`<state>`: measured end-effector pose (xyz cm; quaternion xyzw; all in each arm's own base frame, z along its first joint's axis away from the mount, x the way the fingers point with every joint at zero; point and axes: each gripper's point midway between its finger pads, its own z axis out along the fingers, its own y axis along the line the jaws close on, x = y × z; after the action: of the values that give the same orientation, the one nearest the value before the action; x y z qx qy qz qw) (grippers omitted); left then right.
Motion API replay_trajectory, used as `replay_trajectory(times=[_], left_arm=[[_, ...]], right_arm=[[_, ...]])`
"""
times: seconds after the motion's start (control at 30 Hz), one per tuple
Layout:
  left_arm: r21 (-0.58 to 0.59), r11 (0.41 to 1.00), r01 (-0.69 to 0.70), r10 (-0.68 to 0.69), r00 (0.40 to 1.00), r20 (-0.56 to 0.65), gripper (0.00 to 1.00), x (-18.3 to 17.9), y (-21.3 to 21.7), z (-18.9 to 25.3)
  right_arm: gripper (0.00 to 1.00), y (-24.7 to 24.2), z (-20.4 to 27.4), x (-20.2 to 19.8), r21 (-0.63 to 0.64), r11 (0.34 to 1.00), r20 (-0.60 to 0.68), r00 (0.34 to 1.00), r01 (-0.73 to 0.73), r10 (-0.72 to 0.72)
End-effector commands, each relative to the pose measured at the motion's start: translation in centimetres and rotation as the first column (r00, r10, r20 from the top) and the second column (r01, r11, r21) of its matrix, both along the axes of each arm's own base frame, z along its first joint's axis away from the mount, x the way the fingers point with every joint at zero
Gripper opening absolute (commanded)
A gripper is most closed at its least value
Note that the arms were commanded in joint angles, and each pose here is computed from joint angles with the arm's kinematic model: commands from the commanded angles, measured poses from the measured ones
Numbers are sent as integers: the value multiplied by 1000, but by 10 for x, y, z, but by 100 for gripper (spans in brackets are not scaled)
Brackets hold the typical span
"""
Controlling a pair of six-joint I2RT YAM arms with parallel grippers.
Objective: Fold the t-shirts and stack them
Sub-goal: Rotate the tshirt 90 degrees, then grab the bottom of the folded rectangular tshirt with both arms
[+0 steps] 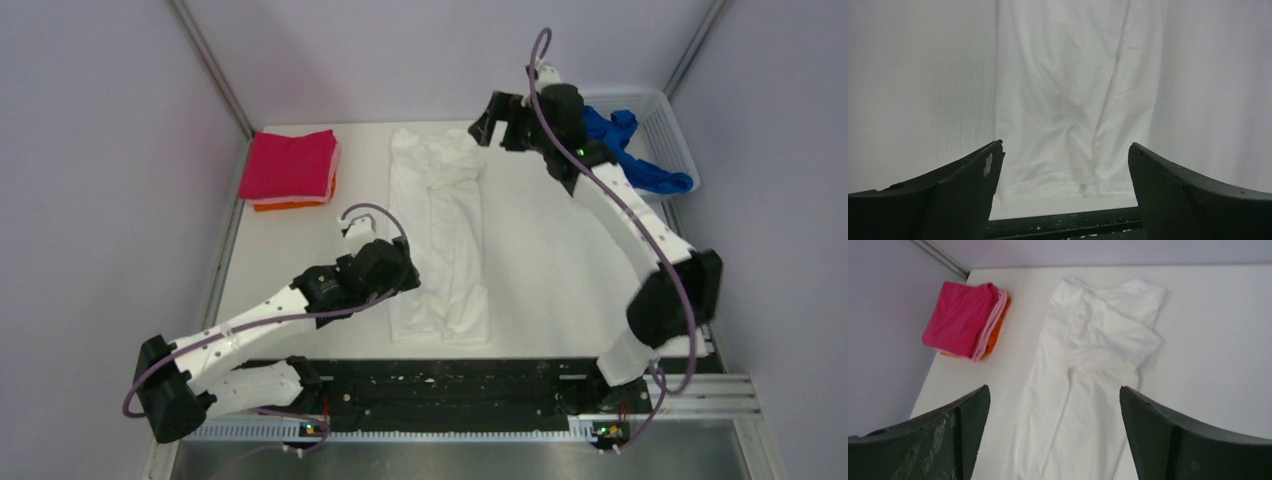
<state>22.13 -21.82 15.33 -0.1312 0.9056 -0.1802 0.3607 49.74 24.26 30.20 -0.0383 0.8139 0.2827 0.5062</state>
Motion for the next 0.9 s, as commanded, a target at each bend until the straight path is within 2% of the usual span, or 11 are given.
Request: replay_trajectory(times=[0.0,0.13,0.27,0.37,0.4,0.5,0.67,0.87], left_arm=[[155,986,-57,65,997,-46,99,-24,56,-34],[131,991,-2,17,994,-109,98,-43,58,-52],[71,995,75,-61,982,-181,92,-58,45,-75],[8,984,180,-173,952,-253,84,-73,25,-88],[4,982,191,-182,942,-282,82,-77,23,-92],[29,983,180,-159,926,-343,66,-82,24,-108],[47,980,192,-156,900,-406,50,-89,24,-126],[43,980,192,-155,888,-434,46,-93,23,-140]], right_arm=[[99,-21,-59,-95,-27,999,-95,995,42,-44],[98,-17,-130,-203,10,1000,-267,963,-26,28],[94,-5,-181,-285,89,986,-440,882,-144,168],[91,-5,-208,-324,87,981,-533,824,-174,194],[89,-4,-215,-334,87,979,-556,806,-185,202],[83,2,-235,-357,97,973,-608,762,-208,223],[69,5,-255,-372,97,976,-646,733,-195,211],[61,8,-257,-373,90,978,-651,732,-189,202]])
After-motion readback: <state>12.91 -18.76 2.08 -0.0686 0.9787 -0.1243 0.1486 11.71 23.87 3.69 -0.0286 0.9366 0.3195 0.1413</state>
